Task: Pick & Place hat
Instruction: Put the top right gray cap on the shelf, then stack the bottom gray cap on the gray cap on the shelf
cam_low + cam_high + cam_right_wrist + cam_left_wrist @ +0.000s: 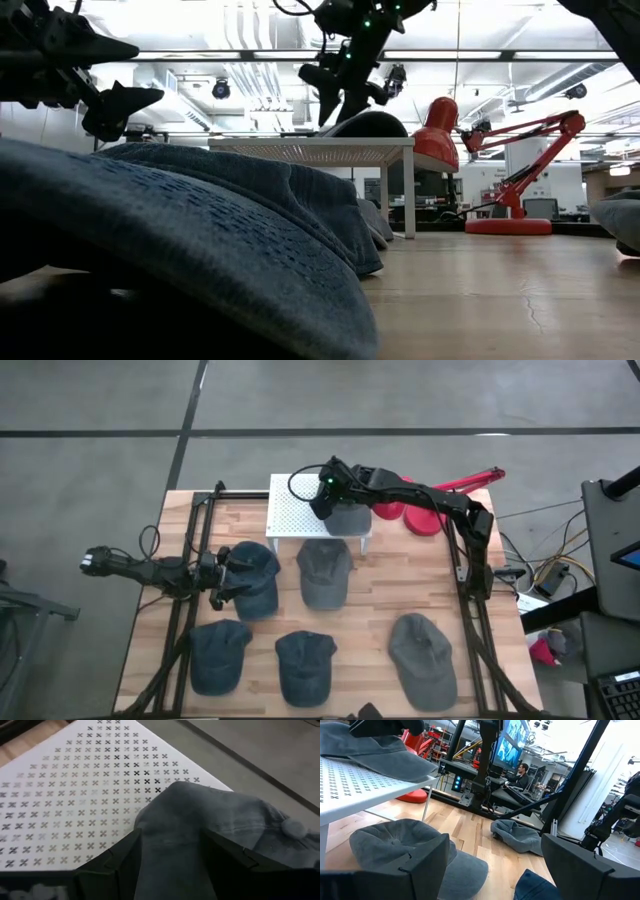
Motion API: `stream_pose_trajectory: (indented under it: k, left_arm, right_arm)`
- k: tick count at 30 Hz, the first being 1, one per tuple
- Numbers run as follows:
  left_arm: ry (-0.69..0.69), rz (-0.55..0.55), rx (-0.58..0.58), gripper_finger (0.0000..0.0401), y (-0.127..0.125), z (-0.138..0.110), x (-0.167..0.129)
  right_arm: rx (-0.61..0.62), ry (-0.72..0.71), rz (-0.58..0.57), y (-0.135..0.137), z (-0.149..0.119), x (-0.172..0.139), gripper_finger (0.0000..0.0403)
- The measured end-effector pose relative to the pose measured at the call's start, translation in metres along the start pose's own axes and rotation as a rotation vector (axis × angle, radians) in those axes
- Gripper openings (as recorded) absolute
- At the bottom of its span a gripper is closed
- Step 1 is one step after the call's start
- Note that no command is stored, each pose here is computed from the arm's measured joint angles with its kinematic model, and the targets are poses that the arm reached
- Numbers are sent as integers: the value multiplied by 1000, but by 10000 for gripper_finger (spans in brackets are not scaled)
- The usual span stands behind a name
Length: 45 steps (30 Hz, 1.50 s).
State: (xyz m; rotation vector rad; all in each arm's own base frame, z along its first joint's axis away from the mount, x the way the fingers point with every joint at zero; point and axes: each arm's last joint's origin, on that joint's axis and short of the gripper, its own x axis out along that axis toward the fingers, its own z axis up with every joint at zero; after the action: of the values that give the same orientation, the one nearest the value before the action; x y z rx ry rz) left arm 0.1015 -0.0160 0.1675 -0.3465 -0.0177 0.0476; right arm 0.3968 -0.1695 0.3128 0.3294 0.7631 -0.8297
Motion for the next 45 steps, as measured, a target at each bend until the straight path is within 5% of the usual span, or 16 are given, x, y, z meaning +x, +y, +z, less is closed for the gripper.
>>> stream_pose_trajectory:
  k: [17, 33, 45]
  left_arm:
    - [0, 1, 0, 317, 0, 0, 0]
    - [0, 0, 2, 317, 0, 0, 0]
    - [0, 1, 2, 317, 0, 0, 0]
  right_arm:
    - [13, 3, 41, -11, -1, -77, 194]
    - [-122, 358, 134, 36, -84, -180, 194]
    - [-53, 556, 160, 74, -149, -227, 194]
